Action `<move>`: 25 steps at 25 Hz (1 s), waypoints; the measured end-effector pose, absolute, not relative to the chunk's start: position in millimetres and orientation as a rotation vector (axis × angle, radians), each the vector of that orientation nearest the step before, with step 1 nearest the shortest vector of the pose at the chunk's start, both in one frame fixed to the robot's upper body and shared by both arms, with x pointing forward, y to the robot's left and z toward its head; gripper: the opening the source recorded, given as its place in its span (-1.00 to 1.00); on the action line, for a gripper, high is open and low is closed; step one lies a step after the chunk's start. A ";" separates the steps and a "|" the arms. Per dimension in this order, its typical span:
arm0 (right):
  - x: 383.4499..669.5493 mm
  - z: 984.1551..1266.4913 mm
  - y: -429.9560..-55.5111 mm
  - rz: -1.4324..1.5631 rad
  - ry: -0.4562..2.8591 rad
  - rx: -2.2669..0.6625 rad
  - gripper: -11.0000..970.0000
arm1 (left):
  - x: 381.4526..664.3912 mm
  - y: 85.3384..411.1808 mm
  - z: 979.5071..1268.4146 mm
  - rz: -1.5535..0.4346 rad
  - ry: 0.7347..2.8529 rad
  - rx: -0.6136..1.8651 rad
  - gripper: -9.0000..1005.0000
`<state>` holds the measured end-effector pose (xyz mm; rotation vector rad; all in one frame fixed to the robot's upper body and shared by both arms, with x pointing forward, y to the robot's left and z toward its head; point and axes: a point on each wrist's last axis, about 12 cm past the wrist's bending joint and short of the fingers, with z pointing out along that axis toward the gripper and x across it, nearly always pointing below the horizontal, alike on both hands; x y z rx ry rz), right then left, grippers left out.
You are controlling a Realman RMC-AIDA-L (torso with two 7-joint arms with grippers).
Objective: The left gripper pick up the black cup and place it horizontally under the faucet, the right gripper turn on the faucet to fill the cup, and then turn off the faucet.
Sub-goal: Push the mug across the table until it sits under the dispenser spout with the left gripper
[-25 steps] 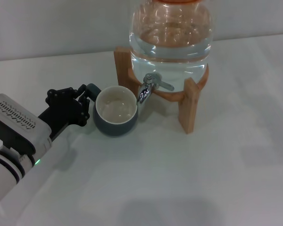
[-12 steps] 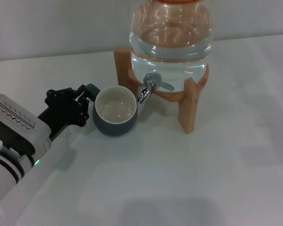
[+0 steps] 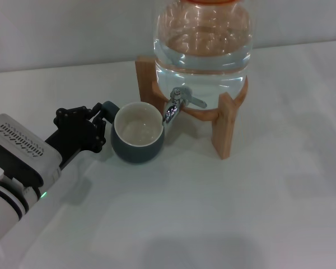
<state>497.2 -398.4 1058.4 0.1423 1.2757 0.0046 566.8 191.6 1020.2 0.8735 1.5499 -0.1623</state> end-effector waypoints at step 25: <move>497.2 1058.3 -398.3 0.005 1.277 0.142 0.77 | 568.1 189.9 1019.0 -0.148 1.552 0.926 -0.87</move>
